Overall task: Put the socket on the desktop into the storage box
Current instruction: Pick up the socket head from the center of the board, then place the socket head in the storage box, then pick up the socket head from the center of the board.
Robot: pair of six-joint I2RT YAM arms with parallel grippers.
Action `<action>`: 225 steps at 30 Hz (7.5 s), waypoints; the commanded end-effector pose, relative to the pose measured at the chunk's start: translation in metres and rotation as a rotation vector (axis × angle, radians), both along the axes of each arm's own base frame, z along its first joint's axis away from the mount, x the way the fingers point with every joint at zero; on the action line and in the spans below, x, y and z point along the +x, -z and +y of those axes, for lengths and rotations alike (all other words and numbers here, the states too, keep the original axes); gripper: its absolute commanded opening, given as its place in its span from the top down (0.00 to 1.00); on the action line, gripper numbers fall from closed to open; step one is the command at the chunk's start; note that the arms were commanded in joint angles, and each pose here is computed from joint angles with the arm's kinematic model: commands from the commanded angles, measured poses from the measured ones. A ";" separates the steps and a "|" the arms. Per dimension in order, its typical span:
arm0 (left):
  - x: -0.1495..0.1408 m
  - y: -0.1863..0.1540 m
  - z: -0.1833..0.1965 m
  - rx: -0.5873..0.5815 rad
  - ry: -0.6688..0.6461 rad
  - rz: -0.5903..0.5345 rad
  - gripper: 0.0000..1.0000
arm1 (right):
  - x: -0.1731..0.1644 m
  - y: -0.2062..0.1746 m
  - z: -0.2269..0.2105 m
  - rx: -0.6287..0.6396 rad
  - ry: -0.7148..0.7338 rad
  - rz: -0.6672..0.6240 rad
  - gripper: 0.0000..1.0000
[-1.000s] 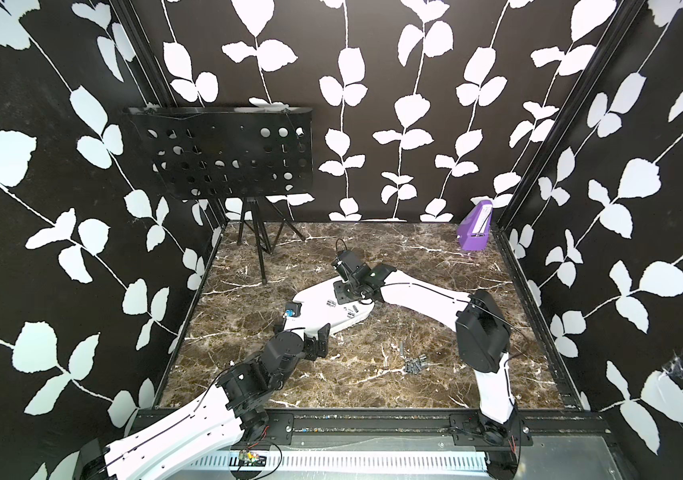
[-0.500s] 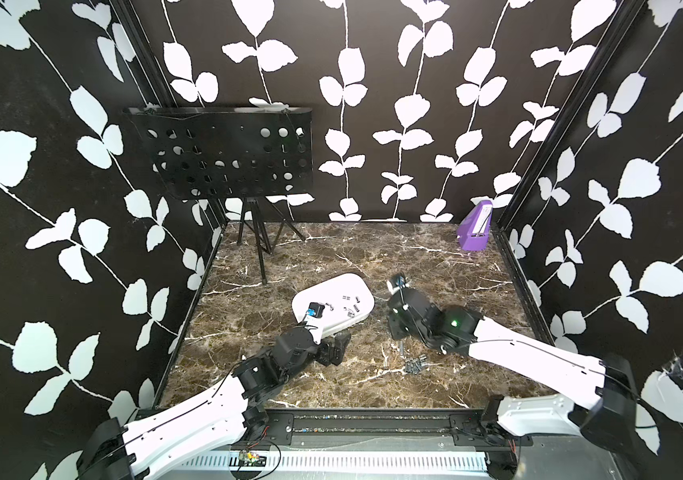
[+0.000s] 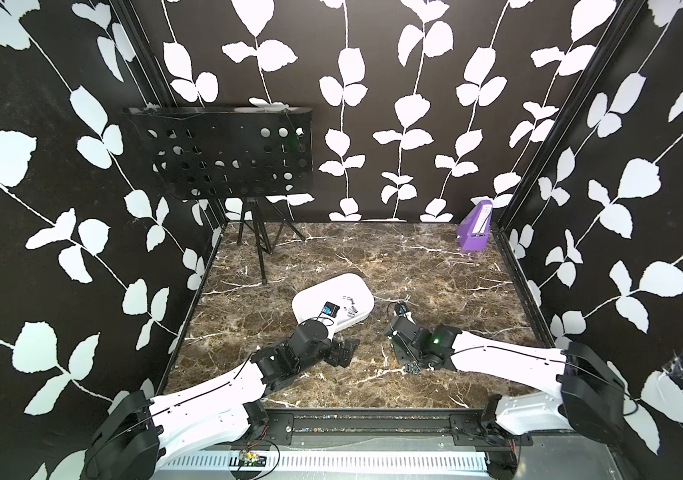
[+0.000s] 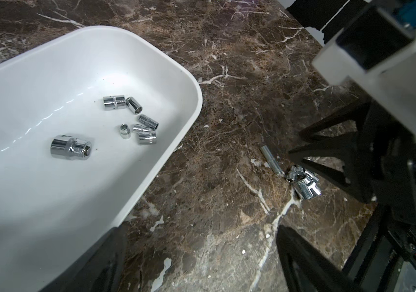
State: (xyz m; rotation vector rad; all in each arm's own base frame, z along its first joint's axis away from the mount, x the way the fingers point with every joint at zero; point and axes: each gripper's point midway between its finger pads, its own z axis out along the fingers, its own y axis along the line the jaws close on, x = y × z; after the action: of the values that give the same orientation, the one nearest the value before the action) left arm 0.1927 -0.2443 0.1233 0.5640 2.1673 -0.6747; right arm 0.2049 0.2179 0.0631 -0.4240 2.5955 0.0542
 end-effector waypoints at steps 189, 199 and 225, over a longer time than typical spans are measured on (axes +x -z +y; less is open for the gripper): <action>-0.001 -0.002 -0.016 -0.035 0.038 0.020 0.07 | -0.025 0.045 -0.060 -0.015 0.031 0.130 0.68; -0.001 -0.001 -0.017 -0.033 0.039 0.026 0.07 | -0.023 0.046 -0.059 -0.020 0.033 0.138 0.68; -0.002 -0.003 -0.016 -0.042 0.038 0.024 0.07 | -0.021 0.052 -0.062 -0.016 0.055 0.154 0.76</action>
State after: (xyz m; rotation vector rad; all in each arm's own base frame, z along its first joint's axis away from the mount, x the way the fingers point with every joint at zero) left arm 0.1904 -0.2555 0.1117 0.5876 2.1967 -0.7155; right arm 0.1829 0.1596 0.0147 -0.3819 2.7441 0.0748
